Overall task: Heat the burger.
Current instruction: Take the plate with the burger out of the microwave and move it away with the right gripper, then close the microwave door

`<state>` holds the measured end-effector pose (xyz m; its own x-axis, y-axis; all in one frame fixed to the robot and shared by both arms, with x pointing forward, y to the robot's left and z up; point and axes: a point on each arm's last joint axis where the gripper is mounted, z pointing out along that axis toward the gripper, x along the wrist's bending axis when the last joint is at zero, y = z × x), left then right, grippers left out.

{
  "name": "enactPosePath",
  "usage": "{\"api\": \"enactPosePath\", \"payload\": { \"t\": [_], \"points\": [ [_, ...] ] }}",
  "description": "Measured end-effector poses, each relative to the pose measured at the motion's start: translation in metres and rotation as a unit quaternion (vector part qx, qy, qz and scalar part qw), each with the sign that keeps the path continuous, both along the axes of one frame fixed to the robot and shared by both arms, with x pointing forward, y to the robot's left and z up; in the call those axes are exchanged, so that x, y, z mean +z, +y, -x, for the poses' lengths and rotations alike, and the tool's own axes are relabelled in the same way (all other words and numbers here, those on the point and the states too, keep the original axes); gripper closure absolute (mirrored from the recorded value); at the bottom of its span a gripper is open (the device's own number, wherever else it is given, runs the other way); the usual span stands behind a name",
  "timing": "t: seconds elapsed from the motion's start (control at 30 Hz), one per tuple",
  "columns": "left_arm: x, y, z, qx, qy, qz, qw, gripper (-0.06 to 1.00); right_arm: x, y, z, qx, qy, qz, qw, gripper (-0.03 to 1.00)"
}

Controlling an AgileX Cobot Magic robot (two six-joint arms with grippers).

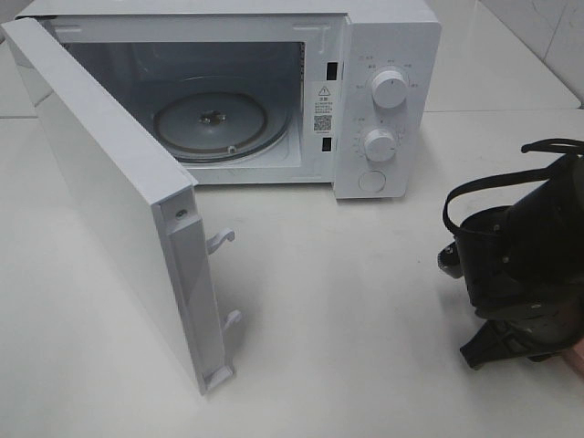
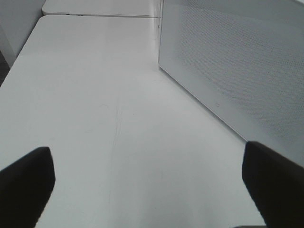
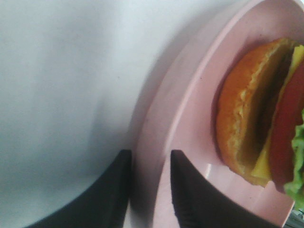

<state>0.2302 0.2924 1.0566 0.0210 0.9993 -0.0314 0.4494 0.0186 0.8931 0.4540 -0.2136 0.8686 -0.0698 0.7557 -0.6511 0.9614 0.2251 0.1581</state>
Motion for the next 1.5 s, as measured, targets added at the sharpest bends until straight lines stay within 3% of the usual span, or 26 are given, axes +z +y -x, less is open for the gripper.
{"api": "enactPosePath", "payload": {
  "t": [0.03, 0.1, 0.2, 0.33, 0.57, 0.7, 0.83, 0.93, 1.0, 1.03, 1.13, 1.5],
  "points": [
    [0.0, 0.0, 0.0, 0.0, 0.0, 0.0, 1.0, -0.05, 0.0, 0.0, 0.0, 0.0, 0.0, 0.0, 1.0, 0.67],
    [0.0, 0.0, 0.0, 0.0, 0.0, 0.0, 1.0, -0.05, 0.009, 0.002, -0.003, 0.008, -0.008, -0.005, 1.0, 0.53],
    [0.0, 0.0, 0.0, 0.0, 0.0, 0.0, 1.0, -0.05, 0.022, 0.002, -0.002, 0.01, -0.018, -0.022, 1.0, 0.48],
    [0.0, 0.0, 0.0, 0.0, 0.0, 0.0, 1.0, -0.05, 0.037, 0.002, 0.001, 0.013, -0.027, -0.042, 0.999, 0.46],
    [0.0, 0.0, 0.0, 0.0, 0.0, 0.0, 1.0, -0.05, 0.08, 0.004, 0.015, 0.045, -0.032, -0.125, 0.991, 0.45],
    [0.0, 0.0, 0.0, 0.0, 0.0, 0.0, 1.0, -0.05, 0.104, 0.006, 0.029, 0.107, -0.019, -0.189, 0.976, 0.45],
    [0.0, 0.0, 0.0, 0.0, 0.0, 0.0, 1.0, -0.05, 0.118, 0.007, 0.038, 0.159, -0.01, -0.215, 0.964, 0.42],
    [0.0, 0.0, 0.0, 0.0, 0.0, 0.0, 1.0, -0.05, 0.135, 0.007, 0.051, 0.224, -0.002, -0.247, 0.943, 0.34],
    [0.0, 0.0, 0.0, 0.0, 0.0, 0.0, 1.0, -0.05, 0.139, 0.006, 0.054, 0.235, -0.004, -0.255, 0.938, 0.32],
    [0.0, 0.0, 0.0, 0.0, 0.0, 0.0, 1.0, -0.05, 0.147, 0.006, 0.062, 0.257, -0.007, -0.274, 0.927, 0.26],
    [0.0, 0.0, 0.0, 0.0, 0.0, 0.0, 1.0, -0.05, 0.156, 0.004, 0.072, 0.274, -0.011, -0.298, 0.914, 0.21],
    [0.0, 0.0, 0.0, 0.0, 0.0, 0.0, 1.0, -0.05, 0.185, -0.026, 0.116, 0.267, -0.034, -0.325, 0.907, 0.2]
  ]
}}
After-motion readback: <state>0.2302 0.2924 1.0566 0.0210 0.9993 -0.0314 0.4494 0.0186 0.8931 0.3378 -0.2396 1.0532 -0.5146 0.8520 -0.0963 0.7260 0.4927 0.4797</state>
